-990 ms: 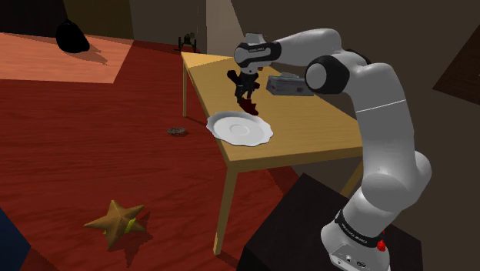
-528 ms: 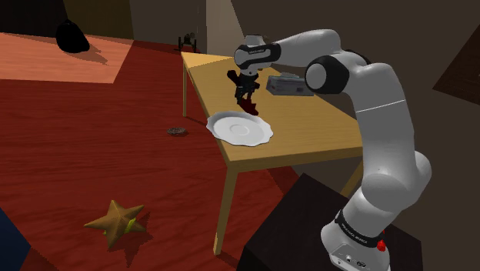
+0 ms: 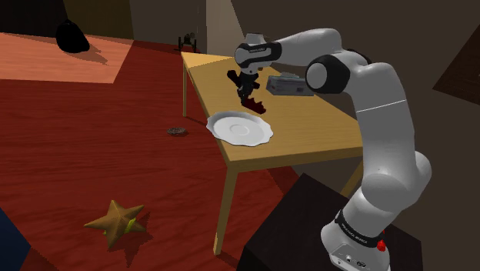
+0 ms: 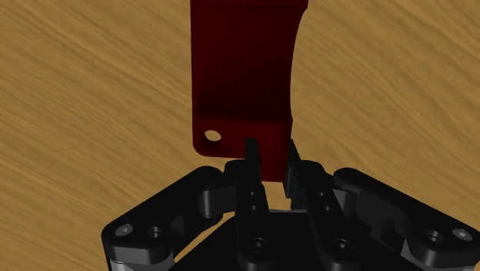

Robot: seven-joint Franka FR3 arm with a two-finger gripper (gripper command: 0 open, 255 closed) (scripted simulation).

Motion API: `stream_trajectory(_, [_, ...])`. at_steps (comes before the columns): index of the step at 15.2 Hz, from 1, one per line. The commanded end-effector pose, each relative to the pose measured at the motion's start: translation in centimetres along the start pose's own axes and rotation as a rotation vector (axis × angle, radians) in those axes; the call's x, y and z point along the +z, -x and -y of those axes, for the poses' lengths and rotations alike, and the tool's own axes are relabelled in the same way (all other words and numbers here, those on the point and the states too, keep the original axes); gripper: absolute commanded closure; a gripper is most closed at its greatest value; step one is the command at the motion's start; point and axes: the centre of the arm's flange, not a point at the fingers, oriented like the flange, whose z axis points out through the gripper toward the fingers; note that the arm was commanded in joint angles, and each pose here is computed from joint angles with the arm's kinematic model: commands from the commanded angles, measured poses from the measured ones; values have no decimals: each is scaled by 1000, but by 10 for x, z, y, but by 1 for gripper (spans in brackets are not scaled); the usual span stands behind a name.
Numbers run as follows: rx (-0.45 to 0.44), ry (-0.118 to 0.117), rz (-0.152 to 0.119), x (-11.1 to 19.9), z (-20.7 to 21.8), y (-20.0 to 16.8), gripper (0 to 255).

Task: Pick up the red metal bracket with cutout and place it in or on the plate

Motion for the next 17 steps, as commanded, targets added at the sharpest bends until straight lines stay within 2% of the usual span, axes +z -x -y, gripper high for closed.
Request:
stream_trajectory(1, [-2, -6, 10, 8, 3, 0, 255])
stream_trajectory(3, [-2, -6, 10, 7, 2, 0, 255])
stream_trajectory(17, [-2, -6, 10, -67, -3, -1, 255])
